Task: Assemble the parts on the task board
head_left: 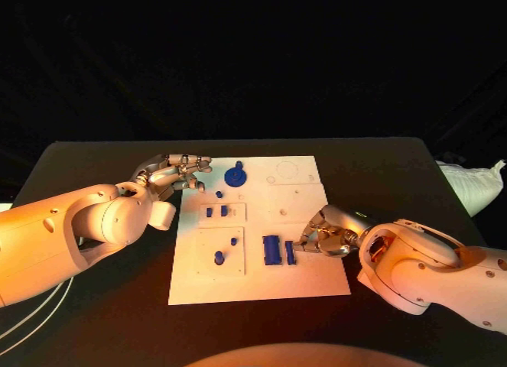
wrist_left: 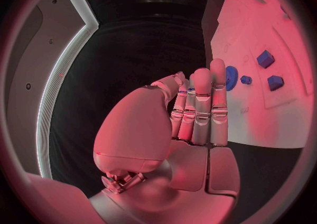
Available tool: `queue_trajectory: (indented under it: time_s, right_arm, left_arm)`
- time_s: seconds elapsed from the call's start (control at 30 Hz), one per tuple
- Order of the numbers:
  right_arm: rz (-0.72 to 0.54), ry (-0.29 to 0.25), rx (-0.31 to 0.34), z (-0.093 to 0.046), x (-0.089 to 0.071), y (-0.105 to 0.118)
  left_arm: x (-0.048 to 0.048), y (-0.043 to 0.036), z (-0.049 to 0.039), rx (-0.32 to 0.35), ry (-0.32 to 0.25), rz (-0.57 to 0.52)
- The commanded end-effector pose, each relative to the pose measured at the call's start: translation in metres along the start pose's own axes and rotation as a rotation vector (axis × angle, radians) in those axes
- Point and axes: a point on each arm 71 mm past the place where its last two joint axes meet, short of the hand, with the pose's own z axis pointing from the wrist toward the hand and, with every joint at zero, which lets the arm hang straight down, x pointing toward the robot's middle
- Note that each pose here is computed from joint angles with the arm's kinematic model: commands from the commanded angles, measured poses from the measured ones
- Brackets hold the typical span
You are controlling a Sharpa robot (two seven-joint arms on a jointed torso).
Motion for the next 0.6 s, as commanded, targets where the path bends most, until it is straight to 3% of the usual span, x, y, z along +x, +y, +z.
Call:
queue_trajectory:
  time_s: [0.03,0.13,0.3,0.6]
  right_arm:
    - [0.216,0.031,-0.04,0.006,-0.007,-0.005]
    - [0.372,0.026,-0.055,0.016,-0.023,-0.015]
    - [0.585,-0.03,-0.114,0.034,-0.054,-0.028]
    - [0.853,-0.12,-0.203,0.077,-0.088,-0.039]
  left_arm:
    - [0.0034,-0.0015,0.0007,0.022,0.019,-0.001]
    - [0.0039,-0.0021,0.001,0.031,0.017,-0.005]
    - [0.0026,-0.0036,0.0021,0.055,0.001,-0.02]
    - [-0.0084,-0.0051,0.0111,0.099,-0.073,-0.055]
